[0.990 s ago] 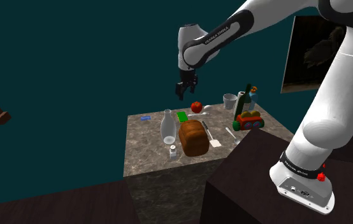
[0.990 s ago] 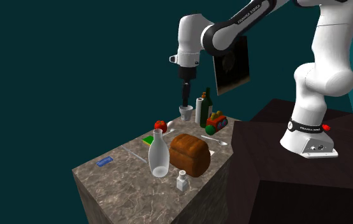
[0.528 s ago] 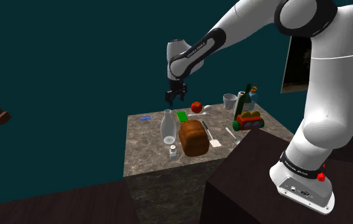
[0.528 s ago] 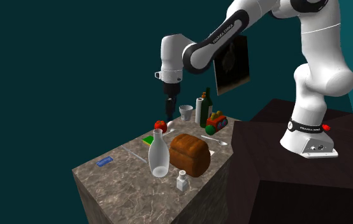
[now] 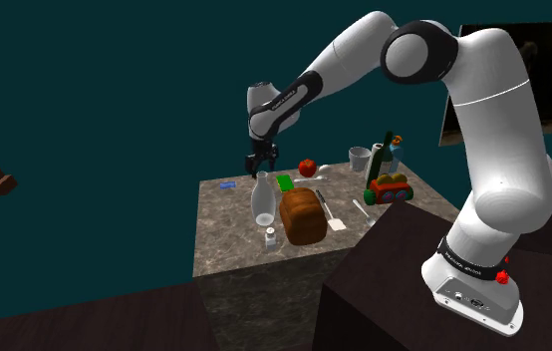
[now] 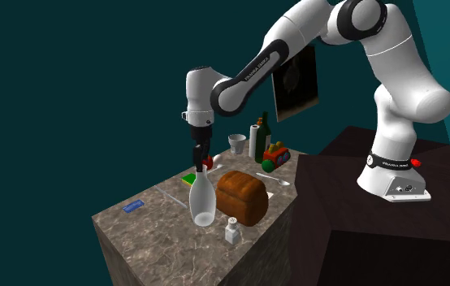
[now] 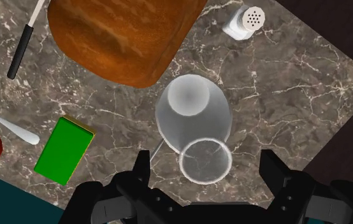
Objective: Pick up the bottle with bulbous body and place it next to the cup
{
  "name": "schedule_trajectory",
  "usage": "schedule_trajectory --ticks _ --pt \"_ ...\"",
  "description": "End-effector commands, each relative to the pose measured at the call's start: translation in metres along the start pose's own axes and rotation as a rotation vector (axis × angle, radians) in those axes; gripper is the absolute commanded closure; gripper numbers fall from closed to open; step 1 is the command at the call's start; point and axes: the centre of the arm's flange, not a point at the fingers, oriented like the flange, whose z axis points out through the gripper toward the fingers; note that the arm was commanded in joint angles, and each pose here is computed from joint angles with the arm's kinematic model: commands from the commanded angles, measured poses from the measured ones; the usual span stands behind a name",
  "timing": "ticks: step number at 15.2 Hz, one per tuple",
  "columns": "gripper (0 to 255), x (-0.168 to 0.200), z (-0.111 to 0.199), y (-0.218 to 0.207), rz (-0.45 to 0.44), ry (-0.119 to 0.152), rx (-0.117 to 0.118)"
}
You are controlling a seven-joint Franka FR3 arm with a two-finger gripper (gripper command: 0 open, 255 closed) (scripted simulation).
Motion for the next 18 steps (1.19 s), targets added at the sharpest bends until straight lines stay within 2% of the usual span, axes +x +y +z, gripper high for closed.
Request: schedule_trajectory --ticks 1,6,13,14,18 --pt "0 0.001 0.010 -0.002 0.001 0.000 0.001" --pt "0 0.001 0.035 -0.002 0.001 0.000 0.001" --pt "0 0.001 0.035 -0.002 0.001 0.000 0.001" --pt "255 0.001 0.035 -0.002 0.001 0.000 0.001" --pt "255 0.002 0.035 -0.002 0.001 0.000 0.001"
